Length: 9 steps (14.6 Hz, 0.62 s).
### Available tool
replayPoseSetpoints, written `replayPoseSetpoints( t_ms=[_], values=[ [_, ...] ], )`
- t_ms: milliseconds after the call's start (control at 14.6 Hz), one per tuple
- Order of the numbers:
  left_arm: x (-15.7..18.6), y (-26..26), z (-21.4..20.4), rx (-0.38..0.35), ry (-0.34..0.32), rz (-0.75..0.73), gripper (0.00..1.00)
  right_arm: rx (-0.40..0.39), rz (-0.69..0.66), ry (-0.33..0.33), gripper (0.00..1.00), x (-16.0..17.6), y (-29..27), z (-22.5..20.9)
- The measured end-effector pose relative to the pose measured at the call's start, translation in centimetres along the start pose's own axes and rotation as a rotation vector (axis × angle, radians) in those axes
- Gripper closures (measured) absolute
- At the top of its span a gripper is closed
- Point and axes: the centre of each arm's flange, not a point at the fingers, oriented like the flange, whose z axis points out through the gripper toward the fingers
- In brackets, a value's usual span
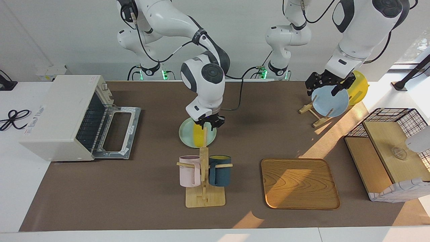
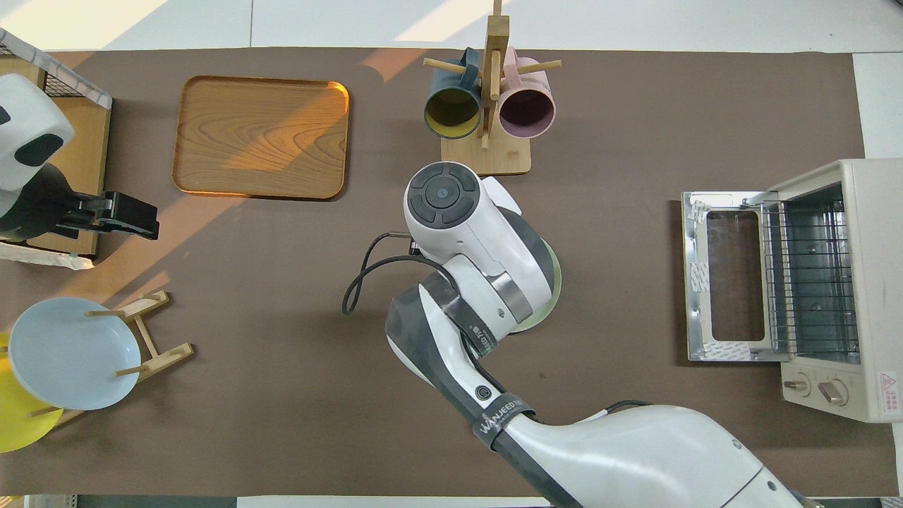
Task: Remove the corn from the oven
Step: 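Pull the plate with corn out and set it on the table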
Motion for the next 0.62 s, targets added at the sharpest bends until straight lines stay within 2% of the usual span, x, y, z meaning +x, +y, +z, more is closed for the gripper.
replayPoseSetpoints(
  t_ms=[205,411,479,548,616],
  values=[
    [0.0,0.1,0.0,0.0,-0.001,0.002,0.0,-0.048,-0.014,-0.038,0.58,2.8,7.4,-0.6],
    [0.0,1.2,0.2,0.001,-0.001,0.022,0.0,-0.059,-0.016,-0.107,0.61,4.9,15.5,3.1],
    [-0.1,2.3,0.4,0.002,0.0,0.038,0.0,-0.053,-0.014,-0.113,0.65,5.2,17.6,4.7],
    [-0.2,3.9,0.6,0.002,0.006,0.047,0.0,-0.045,-0.013,-0.114,0.74,5.3,19.4,6.2],
    [-0.2,6.0,0.8,-0.001,0.02,0.049,0.0,-0.039,-0.015,-0.114,0.74,5.3,21.0,7.7]
  ],
)
